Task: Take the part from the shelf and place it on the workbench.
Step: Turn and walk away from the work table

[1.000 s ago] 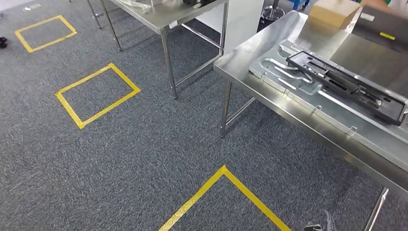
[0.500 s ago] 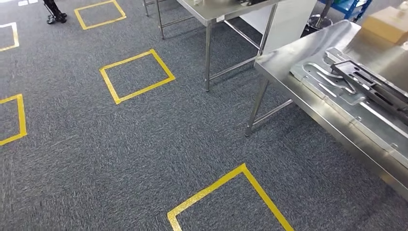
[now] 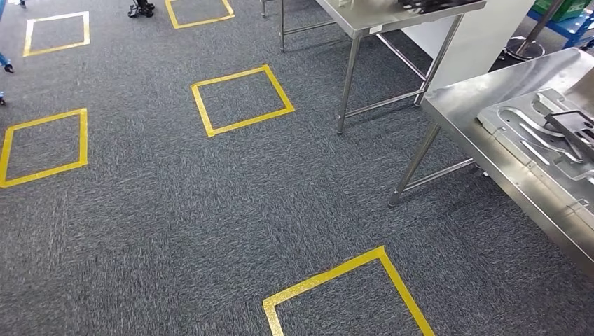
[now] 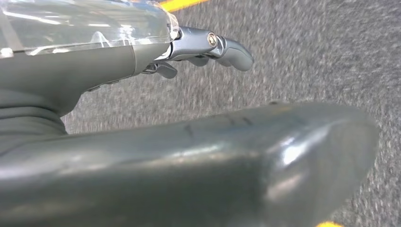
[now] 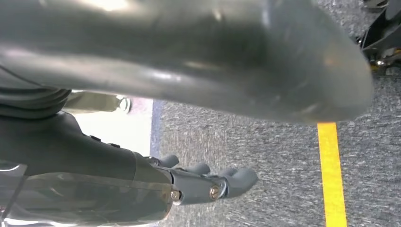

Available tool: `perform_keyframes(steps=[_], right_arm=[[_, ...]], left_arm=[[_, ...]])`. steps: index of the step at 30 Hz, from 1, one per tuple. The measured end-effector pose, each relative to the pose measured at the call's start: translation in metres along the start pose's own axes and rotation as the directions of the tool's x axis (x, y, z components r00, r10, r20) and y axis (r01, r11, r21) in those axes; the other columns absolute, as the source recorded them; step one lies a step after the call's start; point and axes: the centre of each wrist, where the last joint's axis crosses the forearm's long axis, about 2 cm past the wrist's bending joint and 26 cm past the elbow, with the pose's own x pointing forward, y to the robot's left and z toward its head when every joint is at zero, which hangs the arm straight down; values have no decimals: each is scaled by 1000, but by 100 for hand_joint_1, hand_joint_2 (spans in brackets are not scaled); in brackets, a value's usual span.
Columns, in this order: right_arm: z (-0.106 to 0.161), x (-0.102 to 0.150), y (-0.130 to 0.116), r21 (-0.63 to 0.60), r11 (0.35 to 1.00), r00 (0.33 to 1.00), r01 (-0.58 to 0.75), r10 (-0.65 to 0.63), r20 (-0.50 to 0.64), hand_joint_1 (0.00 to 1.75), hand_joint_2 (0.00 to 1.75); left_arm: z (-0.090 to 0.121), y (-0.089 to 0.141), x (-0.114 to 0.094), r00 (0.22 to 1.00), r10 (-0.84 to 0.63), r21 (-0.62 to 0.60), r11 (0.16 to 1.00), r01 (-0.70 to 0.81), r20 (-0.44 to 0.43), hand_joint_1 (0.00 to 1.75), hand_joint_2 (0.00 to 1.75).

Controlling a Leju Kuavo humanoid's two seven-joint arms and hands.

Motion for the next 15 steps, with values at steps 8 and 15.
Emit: perform_keyframes(steps=[8, 15], right_arm=[[1, -2, 5, 28, 999, 999, 22, -24, 48, 0, 0], [1, -1, 4, 27, 999, 997, 19, -21, 77, 0, 0]], left_arm=[[-1, 3, 0, 1000, -19, -23, 1000, 19, 6, 0, 0], [-3, 5, 2, 999, -32, -26, 999, 32, 5, 0, 0]])
